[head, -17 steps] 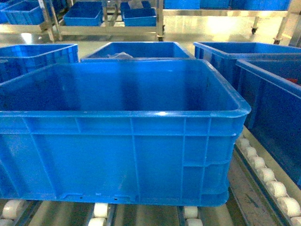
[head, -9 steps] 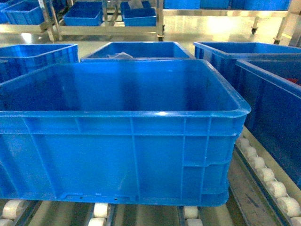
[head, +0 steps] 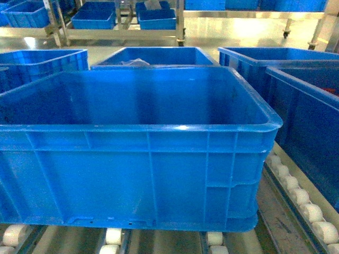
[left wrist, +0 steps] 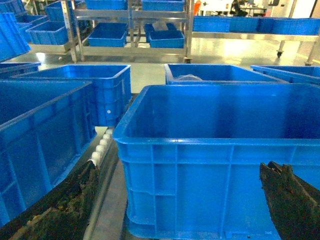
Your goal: Place box next to blue box on left shelf
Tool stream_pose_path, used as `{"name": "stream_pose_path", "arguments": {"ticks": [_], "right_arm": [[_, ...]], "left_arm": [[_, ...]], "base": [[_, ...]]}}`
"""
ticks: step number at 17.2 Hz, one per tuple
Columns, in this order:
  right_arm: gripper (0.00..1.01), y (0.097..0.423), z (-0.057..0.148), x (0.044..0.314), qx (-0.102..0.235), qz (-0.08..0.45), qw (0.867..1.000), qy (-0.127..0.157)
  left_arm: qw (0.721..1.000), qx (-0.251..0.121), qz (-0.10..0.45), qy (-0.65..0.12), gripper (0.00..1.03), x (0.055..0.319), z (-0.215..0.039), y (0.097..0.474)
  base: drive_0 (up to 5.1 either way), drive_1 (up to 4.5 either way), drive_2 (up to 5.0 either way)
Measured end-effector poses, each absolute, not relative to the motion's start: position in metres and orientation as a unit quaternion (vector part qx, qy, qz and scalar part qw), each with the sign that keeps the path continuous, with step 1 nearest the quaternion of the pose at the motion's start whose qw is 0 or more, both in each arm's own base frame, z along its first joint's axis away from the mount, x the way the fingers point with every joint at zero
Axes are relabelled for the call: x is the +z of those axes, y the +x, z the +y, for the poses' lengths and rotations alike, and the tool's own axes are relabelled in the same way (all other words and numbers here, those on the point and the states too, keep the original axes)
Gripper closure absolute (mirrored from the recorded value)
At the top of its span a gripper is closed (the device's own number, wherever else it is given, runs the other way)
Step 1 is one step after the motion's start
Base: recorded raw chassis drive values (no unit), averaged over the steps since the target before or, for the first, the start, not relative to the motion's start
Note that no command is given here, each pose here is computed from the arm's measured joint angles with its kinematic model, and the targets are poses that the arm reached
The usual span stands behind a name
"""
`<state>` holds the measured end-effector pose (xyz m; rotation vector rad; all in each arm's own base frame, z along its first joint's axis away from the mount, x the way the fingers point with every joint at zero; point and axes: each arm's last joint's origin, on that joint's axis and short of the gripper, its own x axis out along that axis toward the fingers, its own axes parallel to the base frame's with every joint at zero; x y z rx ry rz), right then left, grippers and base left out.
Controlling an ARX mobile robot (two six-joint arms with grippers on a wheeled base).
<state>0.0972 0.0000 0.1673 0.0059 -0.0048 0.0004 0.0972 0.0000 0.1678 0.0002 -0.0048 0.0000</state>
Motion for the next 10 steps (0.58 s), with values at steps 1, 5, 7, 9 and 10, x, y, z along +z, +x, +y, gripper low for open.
{"name": "stream_pose_path", "arguments": {"ticks": [1,5,7,9,10], "right_arm": [[0.03,0.0972,0.0,0.1673,0.0,-0.002,1.0,0.003],[0.03,0.0972,0.0,0.1673,0.0,-0.002,1.0,0.003],[0.03,0.0972,0.0,0.1673,0.0,-0.002,1.0,0.003],[0.03,0.0972,0.0,0.1673,0.0,-0.002,1.0,0.003],[0.03,0.0972,0.0,0.1673,0.0,-0.002,1.0,0.003]], "left_arm": [[1.0,0.0,-0.002,0.0,0.05,0.1678,0.0,0.0972],[1.0,0.0,-0.002,0.0,0.05,0.1677,0.0,0.0972],[1.0,0.0,-0.002,0.0,0.05,0.1677,0.0,0.0972],[1.0,0.0,-0.002,0.0,0.05,0.1678,0.0,0.0972],[1.0,0.0,-0.002,0.0,0.05,0.1677,0.0,0.0972]], "base": [[0.0,0.0,0.0],[0.0,0.0,0.0],[0.0,0.0,0.0],[0.0,0.0,0.0],[0.0,0.0,0.0]]}}
